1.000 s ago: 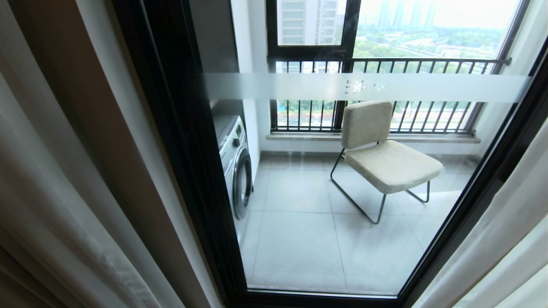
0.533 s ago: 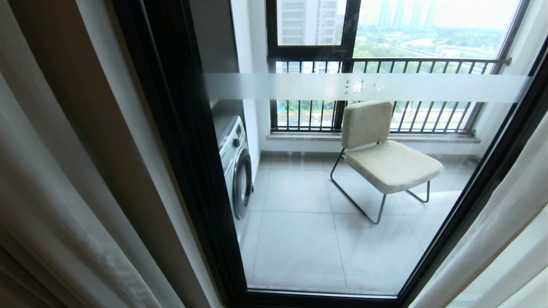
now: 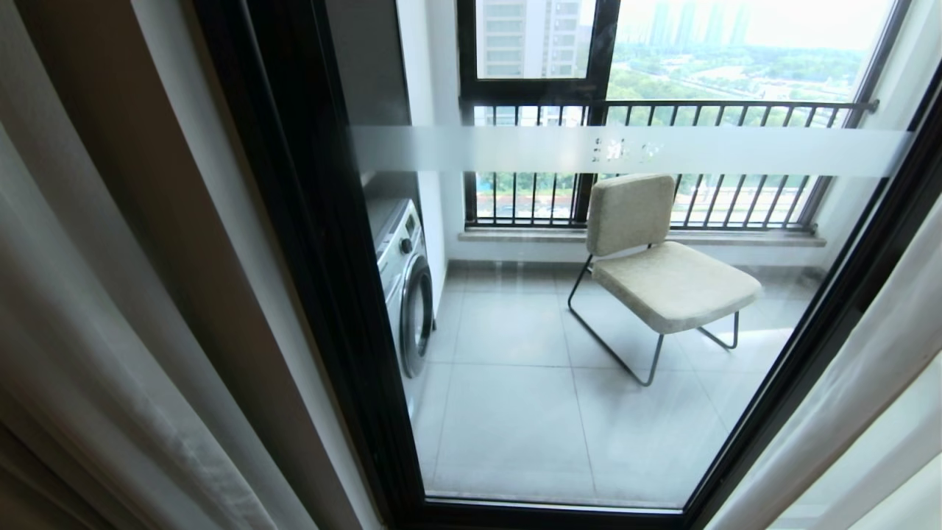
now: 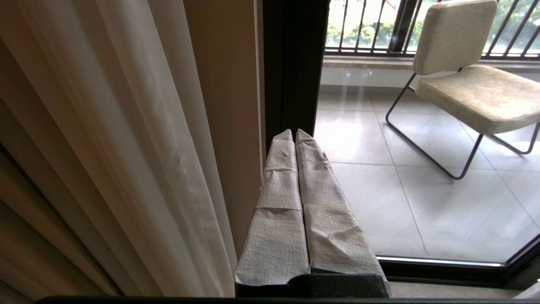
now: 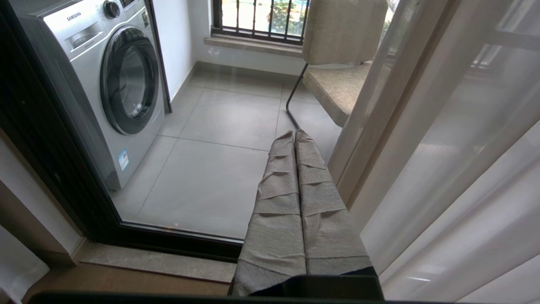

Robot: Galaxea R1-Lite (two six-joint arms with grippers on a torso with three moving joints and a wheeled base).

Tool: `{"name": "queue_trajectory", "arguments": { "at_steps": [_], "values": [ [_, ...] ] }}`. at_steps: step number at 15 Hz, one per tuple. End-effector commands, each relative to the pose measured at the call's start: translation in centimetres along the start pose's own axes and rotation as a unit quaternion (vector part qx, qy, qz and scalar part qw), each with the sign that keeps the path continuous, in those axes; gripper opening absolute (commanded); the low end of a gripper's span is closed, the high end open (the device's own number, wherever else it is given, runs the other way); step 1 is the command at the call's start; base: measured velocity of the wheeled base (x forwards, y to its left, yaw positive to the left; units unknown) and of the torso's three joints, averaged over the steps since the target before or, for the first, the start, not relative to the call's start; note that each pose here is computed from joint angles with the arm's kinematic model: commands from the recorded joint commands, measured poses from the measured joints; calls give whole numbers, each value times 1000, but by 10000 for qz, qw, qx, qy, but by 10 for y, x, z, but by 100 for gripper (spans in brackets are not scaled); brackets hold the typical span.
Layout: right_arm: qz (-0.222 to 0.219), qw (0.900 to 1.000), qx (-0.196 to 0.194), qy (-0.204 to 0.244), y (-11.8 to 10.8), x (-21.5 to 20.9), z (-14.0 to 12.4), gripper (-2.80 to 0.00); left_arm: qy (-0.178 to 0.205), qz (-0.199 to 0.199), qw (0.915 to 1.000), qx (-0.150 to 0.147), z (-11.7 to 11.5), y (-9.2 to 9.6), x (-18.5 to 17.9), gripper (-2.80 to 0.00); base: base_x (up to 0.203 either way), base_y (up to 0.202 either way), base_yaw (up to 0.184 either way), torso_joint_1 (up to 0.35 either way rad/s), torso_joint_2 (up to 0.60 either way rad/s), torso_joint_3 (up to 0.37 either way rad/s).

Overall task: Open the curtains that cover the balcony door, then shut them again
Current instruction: Close the inner curtains on both sides

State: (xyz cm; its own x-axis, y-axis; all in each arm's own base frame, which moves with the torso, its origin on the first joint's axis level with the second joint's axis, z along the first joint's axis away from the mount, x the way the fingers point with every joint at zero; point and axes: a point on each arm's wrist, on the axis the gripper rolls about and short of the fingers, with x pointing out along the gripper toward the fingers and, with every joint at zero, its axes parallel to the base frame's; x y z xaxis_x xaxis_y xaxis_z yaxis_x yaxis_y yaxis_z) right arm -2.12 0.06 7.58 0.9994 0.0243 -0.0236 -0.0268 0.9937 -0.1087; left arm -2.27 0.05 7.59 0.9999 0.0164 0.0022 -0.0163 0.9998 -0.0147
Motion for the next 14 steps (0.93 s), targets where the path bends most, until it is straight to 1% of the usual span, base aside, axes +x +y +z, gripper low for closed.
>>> {"name": "queue_trajectory", "arguments": {
  "at_steps": [1, 14],
  "values": [
    [-8, 9999, -7, -110, 0, -2, 0, -280, -4, 2, 10000, -3, 0, 0, 0, -280, 0, 0, 0, 0, 0, 0],
    [-11, 9999, 1, -110, 0, -2, 0, -280, -4, 2, 10000, -3, 0, 0, 0, -280, 0, 0, 0, 0, 0, 0]
  ]
}}
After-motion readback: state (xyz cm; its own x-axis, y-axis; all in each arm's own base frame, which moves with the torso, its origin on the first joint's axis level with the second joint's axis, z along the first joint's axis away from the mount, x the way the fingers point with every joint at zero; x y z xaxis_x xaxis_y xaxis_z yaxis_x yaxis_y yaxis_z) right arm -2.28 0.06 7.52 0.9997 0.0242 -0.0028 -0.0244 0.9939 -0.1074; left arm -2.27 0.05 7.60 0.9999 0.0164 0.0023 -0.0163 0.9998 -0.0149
